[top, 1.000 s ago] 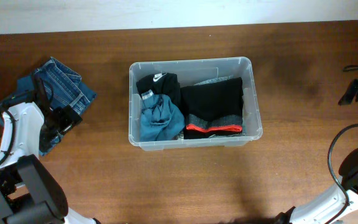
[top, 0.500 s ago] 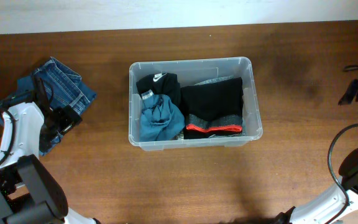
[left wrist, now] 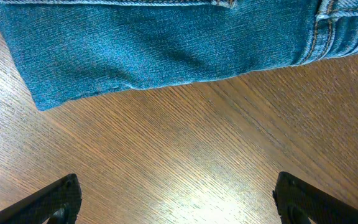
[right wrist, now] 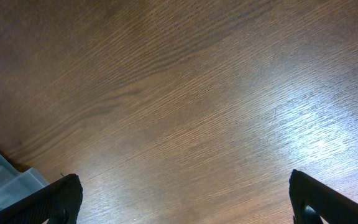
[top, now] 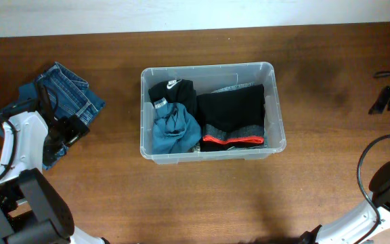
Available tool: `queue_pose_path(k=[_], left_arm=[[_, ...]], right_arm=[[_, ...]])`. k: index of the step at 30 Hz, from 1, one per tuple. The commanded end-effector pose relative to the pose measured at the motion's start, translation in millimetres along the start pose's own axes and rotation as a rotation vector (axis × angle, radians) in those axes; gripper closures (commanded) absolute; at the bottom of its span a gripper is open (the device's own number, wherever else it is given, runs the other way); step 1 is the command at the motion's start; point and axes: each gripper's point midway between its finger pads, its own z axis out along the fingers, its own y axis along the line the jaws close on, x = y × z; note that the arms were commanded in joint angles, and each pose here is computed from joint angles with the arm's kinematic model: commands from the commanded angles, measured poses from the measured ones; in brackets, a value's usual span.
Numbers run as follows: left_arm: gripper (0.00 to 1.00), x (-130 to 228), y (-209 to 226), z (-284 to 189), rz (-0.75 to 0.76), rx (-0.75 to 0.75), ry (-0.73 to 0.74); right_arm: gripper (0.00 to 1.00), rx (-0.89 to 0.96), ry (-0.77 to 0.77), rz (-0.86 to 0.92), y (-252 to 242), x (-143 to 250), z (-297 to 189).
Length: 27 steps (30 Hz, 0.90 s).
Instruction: Pack container
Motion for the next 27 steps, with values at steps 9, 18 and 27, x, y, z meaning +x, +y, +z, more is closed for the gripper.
queue_pose_path(k=[9, 18, 27], left_arm=[[0.01, -1.2, 3.1, -1.0, 0.001, -0.008, -0.008], [0.0, -1.2, 3.1, -1.1, 0.0, -0.008, -0.008], [0.01, -65.3, -15.4, -10.8, -0.022, 0.059, -0.277]], right_arm=[[0.02, -0.005, -0.007, 0.0, 1.2, -0.2, -2.2], [0.02, -0.005, -0.007, 0.0, 1.2, -0.2, -2.2], [0.02, -0.005, -0.007, 0.0, 1.2, -0.2, -2.2]])
